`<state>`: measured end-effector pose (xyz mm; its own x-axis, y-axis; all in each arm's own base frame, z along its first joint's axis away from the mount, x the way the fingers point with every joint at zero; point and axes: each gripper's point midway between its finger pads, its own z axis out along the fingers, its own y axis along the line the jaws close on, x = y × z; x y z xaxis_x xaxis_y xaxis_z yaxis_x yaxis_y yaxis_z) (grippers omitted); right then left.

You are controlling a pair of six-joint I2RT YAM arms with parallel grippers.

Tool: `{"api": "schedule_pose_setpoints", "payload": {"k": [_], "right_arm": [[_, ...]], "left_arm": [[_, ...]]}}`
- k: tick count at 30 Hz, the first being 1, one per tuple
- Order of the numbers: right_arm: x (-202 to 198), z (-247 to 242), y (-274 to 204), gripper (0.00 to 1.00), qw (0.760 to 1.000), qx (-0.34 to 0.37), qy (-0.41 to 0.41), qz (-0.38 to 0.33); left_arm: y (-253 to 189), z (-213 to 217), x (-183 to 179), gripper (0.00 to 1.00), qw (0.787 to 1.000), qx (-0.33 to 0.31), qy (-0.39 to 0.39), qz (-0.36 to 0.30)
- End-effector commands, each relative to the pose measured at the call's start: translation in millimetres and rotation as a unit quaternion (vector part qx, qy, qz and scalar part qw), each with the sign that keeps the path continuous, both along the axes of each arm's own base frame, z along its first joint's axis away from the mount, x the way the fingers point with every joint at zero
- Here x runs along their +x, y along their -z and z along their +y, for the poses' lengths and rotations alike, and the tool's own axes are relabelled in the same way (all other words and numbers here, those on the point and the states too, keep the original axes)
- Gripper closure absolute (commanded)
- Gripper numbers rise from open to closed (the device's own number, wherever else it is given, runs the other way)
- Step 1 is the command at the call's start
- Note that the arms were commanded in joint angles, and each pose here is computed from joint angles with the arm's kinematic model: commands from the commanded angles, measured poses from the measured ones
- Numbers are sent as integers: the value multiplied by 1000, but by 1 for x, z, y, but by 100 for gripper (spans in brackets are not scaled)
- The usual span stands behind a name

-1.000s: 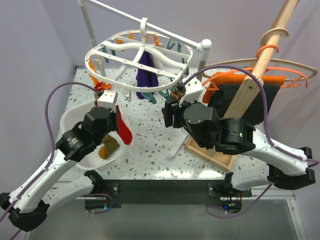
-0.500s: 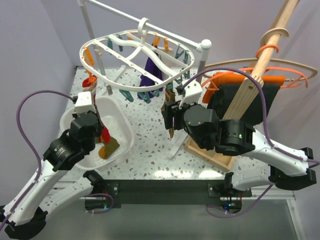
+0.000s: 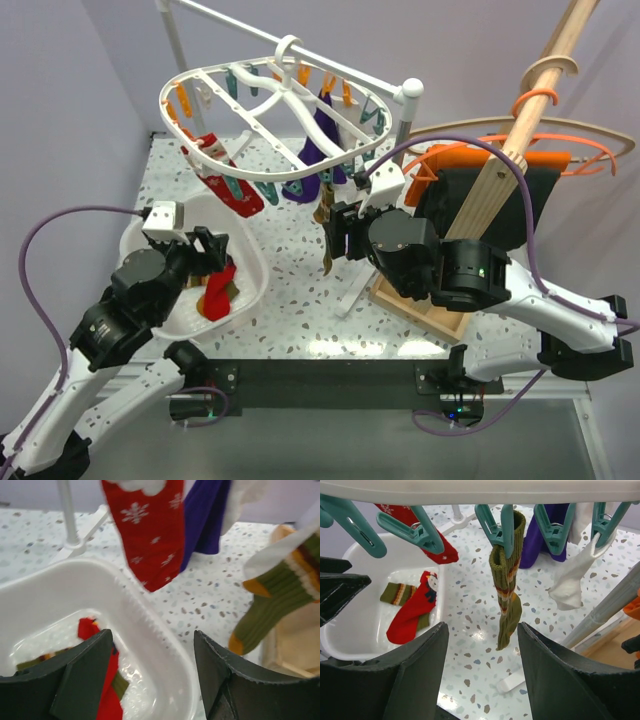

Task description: Remove the socks clipped to the hanger

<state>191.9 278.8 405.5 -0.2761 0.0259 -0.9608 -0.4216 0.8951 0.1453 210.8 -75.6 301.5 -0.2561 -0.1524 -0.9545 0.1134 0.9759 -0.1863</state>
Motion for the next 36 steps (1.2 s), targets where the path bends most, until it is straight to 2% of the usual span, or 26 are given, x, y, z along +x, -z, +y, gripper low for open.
{"api": "schedule_pose_setpoints", "payload": {"k": [1, 5, 6, 8, 9, 10, 11, 12, 13, 14, 20, 23, 26, 32, 36], "right_arm": [[-1, 2, -12, 38, 1000, 30, -1, -2], [-2, 1, -12, 38, 999, 32, -3, -1], [-2, 0, -12, 38, 999, 32, -2, -1], [-2, 0, -11, 38, 1000, 31, -1, -1], [-2, -1, -12, 38, 999, 32, -1, -2], [-2, 0, -11, 38, 1000, 30, -1, -1], [-2, 0, -12, 37, 1000, 31, -2, -1], [-2, -1, -12, 37, 1000, 31, -2, -1], [-2, -1, -11, 37, 1000, 28, -2, -1], [-2, -2, -12, 37, 1000, 28, -1, -1], [-3, -2, -18, 37, 1000, 27, -2, 1], [-3, -1, -19, 37, 1000, 29, -5, 2], [-4, 1, -19, 37, 999, 31, -7, 4], [-6, 2, -19, 37, 999, 33, -11, 8], [-8, 1, -20, 37, 999, 39, -15, 11]], "left_arm": [[-25, -43, -9, 30, 988, -47, 128, -71], [-31, -59, -19, 28, 977, -76, 177, -95], [-30, -63, -21, 25, 974, -79, 189, -98], [-38, -81, -28, 22, 959, -95, 240, -114], [-32, -90, -29, 16, 954, -97, 262, -108], [-39, -104, -37, 13, 939, -116, 302, -120], [-39, -111, -39, 8, 932, -123, 318, -122], [-28, -120, -38, 6, 927, -127, 333, -112], [-37, -127, -42, 5, 915, -147, 353, -128], [-35, -131, -41, 3, 912, -153, 359, -129], [-16, -157, -22, 6, 898, -209, 366, -128], [3, -170, -10, 7, 909, -204, 342, -124], [21, -179, 3, 3, 933, -184, 288, -114], [56, -204, 20, 0, 944, -175, 266, -84], [76, -205, 43, 6, 962, -138, 219, -84]]}}
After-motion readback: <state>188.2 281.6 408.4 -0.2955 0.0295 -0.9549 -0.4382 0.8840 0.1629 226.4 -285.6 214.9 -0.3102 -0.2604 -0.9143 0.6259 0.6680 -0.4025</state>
